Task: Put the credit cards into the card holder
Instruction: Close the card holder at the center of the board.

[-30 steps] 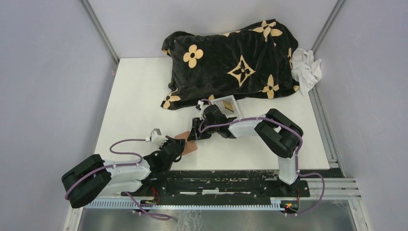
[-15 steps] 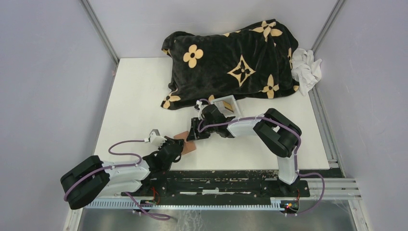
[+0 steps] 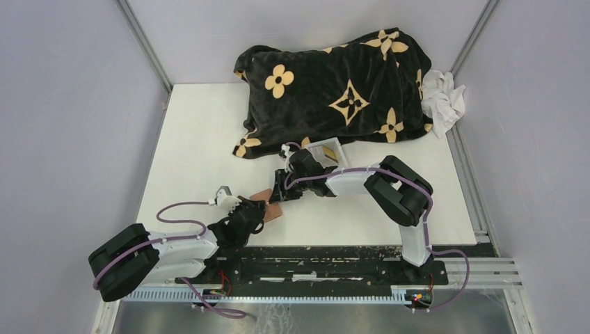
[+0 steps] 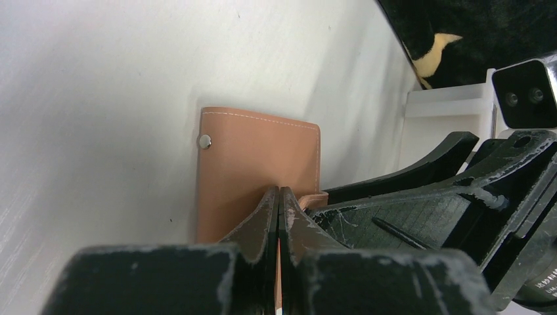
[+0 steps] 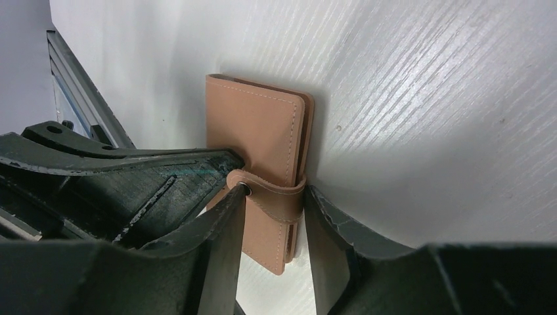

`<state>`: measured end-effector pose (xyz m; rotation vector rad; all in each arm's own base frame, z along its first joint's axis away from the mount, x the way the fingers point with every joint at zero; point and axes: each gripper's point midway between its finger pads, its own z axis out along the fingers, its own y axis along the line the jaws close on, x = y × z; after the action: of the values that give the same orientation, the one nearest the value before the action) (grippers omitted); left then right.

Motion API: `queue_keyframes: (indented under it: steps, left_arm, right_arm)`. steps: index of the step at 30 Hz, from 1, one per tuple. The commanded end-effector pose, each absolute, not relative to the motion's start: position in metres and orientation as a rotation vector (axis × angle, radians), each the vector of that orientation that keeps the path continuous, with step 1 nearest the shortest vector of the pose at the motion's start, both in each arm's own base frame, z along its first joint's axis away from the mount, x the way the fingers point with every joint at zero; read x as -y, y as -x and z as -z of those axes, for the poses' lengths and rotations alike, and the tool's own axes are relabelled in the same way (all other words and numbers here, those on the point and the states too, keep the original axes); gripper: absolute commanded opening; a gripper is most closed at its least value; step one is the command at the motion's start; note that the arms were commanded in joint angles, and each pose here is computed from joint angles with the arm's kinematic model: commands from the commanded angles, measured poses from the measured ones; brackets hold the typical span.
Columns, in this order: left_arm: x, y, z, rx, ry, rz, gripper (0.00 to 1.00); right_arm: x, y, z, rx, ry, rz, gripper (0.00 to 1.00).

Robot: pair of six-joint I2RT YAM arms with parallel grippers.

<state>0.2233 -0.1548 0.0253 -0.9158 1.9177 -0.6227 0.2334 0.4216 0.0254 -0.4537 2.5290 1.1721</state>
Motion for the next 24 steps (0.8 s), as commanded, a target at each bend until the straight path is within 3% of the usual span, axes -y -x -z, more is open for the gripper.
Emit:
queue_keyframes:
  steps: [1,24]
  left_arm:
    - [0.132,-0.207,0.007,-2.041,0.851,0.396,0.03]
    - [0.132,-0.206,-0.017,-1.968,0.771,0.254,0.03]
  right_arm:
    - [-0.418,-0.220,0.000,-2.617,0.499,-1.102,0.44]
    - [-0.417,-0.222,0.020,-2.676,0.480,-1.041,0.37]
